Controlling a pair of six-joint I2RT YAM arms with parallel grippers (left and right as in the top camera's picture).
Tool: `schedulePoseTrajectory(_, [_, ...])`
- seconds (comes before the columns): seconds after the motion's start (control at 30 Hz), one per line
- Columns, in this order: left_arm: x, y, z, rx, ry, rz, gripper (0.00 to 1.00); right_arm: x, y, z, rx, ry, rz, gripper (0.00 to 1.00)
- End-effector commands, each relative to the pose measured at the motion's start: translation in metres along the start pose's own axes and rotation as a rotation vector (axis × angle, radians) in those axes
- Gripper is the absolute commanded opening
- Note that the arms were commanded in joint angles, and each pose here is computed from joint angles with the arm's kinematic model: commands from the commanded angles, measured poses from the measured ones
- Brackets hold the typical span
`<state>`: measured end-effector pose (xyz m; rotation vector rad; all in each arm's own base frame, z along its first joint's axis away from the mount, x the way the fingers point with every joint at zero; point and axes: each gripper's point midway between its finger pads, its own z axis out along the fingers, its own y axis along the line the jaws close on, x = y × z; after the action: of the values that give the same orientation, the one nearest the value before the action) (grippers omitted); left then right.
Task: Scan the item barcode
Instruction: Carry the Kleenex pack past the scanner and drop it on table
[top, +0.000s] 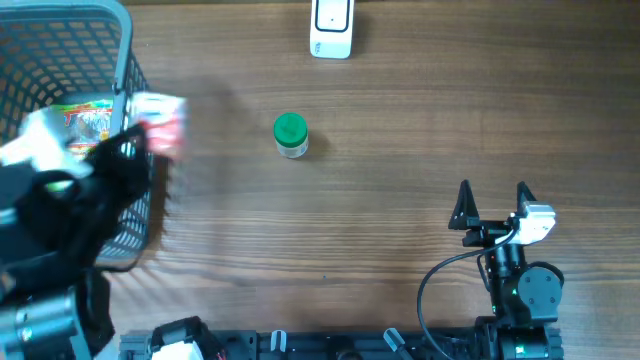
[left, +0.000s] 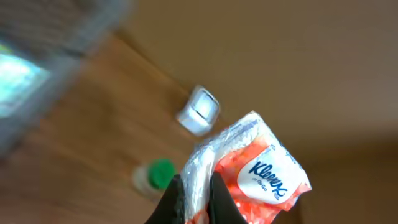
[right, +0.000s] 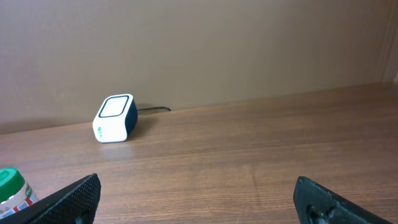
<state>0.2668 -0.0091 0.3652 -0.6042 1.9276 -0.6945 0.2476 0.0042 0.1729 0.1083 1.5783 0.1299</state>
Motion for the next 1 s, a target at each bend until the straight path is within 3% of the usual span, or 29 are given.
schedulePoseTrajectory(0.0, [0.075,-0.008,0.059,0.016,0.264,0.085,0.04,-0.002,-0.002,0.000,0.008,-0.009,-0.014,1.00])
schedulePoseTrajectory(0.1, [0.148,-0.002,0.106,-0.062,0.457,0.199,0.04,-0.002,-0.002,0.000,0.008,-0.009,-0.014,1.00])
schedulePoseTrajectory(0.23, [0.262,-0.001,0.159,-0.057,0.731,0.470,0.04,-0.002,-0.002,0.000,0.008,-0.009,-0.014,1.00])
schedulePoseTrajectory(0.37, [0.319,0.034,0.201,-0.173,0.795,0.565,0.04,-0.002,-0.002,0.000,0.008,-0.009,-0.014,1.00])
schedulePoseTrajectory(0.47, [0.340,0.050,0.220,-0.193,0.820,0.569,0.08,-0.002,-0.002,0.000,0.008,-0.009,-0.014,1.00])
schedulePoseTrajectory(0.53, [0.338,0.047,0.224,-0.185,0.801,0.574,0.45,-0.002,-0.002,0.000,0.008,-0.009,-0.014,1.00])
schedulePoseTrajectory(0.57, [0.332,0.038,0.225,-0.157,0.785,0.602,0.56,-0.002,-0.002,0.000,0.008,-0.009,-0.014,1.00])
schedulePoseTrajectory(0.6, [0.323,0.026,0.224,-0.128,0.770,0.628,0.95,-0.002,-0.002,0.000,0.008,-0.009,-0.014,1.00])
schedulePoseTrajectory(0.63, [0.315,0.015,0.222,-0.111,0.760,0.640,1.00,-0.002,-0.002,0.000,0.008,-0.009,-0.014,1.00])
schedulePoseTrajectory(0.77, [0.261,-0.047,0.192,-0.024,0.718,0.734,1.00,-0.002,-0.002,0.000,0.008,-0.009,-0.014,1.00])
schedulePoseTrajectory(0.87, [0.191,-0.113,0.136,0.064,0.635,0.804,1.00,-0.002,-0.002,0.000,0.008,-0.009,-0.014,1.00])
schedulePoseTrajectory(0.97, [0.110,-0.135,0.092,0.003,0.431,0.812,1.00,-0.002,-0.002,0.000,0.008,-0.009,-0.014,1.00])
